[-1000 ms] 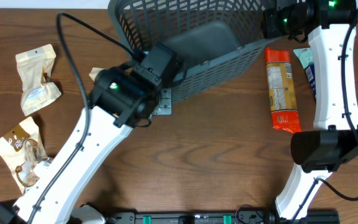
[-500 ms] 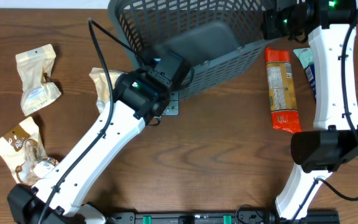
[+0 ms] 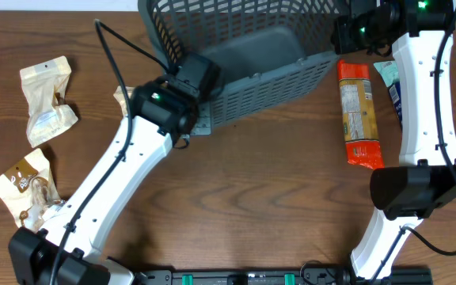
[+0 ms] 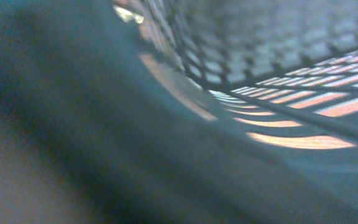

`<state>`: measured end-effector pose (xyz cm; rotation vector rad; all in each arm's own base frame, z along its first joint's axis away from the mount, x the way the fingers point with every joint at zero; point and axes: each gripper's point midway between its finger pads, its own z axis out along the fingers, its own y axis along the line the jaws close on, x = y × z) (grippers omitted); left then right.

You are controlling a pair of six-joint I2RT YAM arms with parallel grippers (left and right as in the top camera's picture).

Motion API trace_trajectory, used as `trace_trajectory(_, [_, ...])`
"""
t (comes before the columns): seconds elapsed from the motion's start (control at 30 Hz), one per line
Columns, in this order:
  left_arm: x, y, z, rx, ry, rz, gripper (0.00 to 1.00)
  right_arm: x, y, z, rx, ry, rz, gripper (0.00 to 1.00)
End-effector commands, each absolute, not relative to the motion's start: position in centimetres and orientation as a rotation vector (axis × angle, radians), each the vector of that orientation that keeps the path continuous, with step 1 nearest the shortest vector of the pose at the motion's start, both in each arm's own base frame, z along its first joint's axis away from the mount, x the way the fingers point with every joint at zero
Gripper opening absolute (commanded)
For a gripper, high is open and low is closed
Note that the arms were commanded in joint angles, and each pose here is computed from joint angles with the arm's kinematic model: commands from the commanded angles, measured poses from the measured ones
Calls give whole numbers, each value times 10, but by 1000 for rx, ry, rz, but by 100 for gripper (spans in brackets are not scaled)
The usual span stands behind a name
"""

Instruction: Pack container

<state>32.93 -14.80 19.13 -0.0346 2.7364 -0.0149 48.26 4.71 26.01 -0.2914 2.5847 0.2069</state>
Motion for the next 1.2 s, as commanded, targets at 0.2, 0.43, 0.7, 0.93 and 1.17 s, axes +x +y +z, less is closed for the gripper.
trace_trajectory(0.2, [337, -140, 189, -11, 2729, 12, 6, 470, 52, 250, -321, 2651, 211, 1])
trace_trajectory(0.43, [339, -141, 190, -2, 2720, 8, 6, 460, 70, 247, -375, 2679, 228, 1])
trace_trajectory(0.7, [343, -130, 190, -24, 2720, 23, 6, 450, 97, 245, -456, 2694, 248, 1])
trace_trajectory(0.93, [349, -116, 190, -43, 2717, 41, 6, 442, 106, 242, -489, 2715, 257, 1])
trace_trajectory(1.17, [355, -114, 192, -29, 2697, 38, 6, 431, 106, 239, -495, 2760, 262, 1])
